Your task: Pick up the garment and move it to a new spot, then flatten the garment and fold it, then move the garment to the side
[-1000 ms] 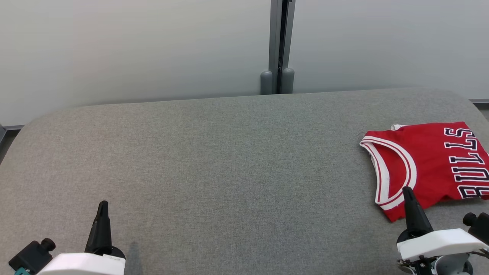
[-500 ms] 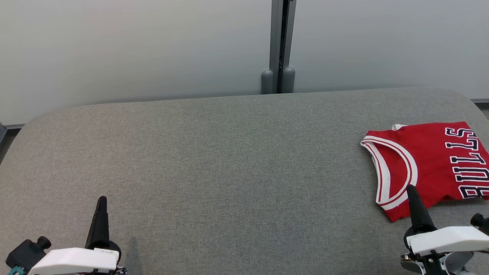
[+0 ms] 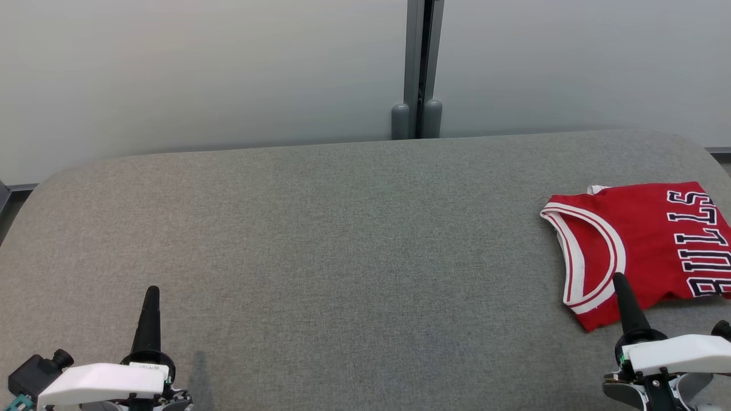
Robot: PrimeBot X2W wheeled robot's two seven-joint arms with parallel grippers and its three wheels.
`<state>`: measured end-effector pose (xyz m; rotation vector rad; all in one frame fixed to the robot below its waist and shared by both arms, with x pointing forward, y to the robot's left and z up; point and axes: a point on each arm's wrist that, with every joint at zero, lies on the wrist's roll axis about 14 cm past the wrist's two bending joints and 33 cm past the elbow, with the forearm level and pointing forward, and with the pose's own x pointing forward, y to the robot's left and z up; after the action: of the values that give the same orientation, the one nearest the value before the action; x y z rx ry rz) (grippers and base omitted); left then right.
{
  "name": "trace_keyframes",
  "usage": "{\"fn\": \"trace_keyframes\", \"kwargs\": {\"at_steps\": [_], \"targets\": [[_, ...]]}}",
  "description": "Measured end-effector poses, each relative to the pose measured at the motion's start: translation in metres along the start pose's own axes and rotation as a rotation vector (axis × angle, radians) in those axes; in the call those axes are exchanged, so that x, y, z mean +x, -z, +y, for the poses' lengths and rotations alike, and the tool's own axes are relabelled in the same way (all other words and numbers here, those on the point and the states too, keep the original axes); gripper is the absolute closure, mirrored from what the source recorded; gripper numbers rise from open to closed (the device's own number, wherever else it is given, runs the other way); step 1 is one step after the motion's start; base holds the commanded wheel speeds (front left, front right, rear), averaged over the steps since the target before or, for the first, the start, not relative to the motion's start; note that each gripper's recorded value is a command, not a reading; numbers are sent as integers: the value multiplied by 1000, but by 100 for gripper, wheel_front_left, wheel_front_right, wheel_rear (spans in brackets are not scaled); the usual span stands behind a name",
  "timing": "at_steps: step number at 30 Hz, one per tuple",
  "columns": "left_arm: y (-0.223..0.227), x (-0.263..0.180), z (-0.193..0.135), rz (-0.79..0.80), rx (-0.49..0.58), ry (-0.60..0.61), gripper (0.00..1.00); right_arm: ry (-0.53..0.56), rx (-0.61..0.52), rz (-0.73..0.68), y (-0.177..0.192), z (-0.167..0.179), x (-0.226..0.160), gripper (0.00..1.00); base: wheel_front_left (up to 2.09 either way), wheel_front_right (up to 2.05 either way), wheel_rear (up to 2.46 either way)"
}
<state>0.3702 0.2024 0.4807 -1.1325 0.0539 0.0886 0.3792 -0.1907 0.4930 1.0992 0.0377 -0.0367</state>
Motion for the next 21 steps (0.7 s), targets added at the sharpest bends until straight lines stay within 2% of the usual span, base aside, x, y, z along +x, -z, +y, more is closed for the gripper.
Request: {"fn": "trace_keyframes", "kwargs": {"at_steps": [21], "targets": [[-3,7,-10,10,-189,30,100,-11,203,-1,-6,3,4,100,0,0,0]]}}
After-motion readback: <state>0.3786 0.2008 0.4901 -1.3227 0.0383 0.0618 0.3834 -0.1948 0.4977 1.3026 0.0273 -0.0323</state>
